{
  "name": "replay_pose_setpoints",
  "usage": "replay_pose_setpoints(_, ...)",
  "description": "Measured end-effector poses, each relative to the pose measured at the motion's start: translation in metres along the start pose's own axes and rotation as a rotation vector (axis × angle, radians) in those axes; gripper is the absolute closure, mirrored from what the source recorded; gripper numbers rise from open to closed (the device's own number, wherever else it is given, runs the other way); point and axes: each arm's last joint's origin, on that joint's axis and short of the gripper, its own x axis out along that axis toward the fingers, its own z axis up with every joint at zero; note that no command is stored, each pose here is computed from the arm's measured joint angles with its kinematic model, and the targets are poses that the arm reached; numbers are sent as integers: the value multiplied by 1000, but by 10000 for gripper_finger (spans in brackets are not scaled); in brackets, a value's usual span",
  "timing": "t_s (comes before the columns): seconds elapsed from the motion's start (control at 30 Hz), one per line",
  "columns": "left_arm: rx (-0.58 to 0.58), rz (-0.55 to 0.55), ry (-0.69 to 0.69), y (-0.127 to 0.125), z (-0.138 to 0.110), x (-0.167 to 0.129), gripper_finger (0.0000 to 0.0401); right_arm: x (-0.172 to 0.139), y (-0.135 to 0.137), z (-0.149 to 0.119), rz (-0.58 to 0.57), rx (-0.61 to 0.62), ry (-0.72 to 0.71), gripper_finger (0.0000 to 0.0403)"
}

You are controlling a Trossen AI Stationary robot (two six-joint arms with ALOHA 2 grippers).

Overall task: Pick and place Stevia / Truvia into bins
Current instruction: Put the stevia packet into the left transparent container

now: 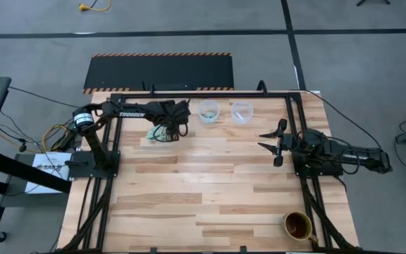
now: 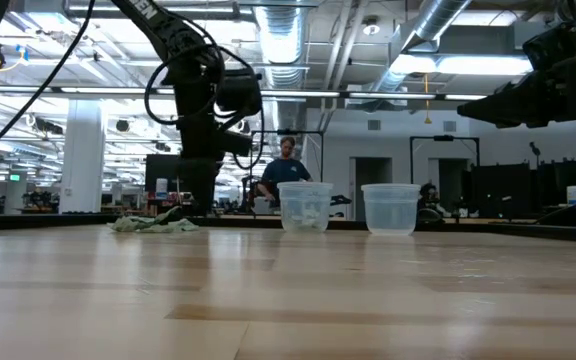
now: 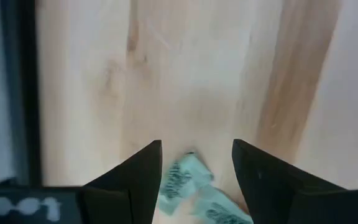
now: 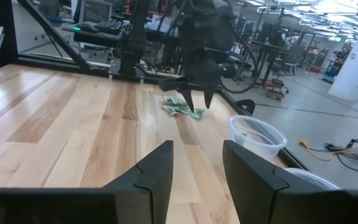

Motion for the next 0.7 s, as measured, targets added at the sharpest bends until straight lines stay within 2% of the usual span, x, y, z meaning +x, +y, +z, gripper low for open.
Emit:
replay_pose_setpoints(0.07, -48, -31, -5, 6, -2, 2, 214, 0, 0, 0, 0, 0, 0, 269)
replay_pose_setpoints(0.33, -184, -44, 67, 24, -16, 7, 214, 0, 0, 0, 0, 0, 0, 269)
replay_pose_setpoints(0.7, -198, -46, 94, 17, -35, 25, 214, 0, 0, 0, 0, 0, 0, 269)
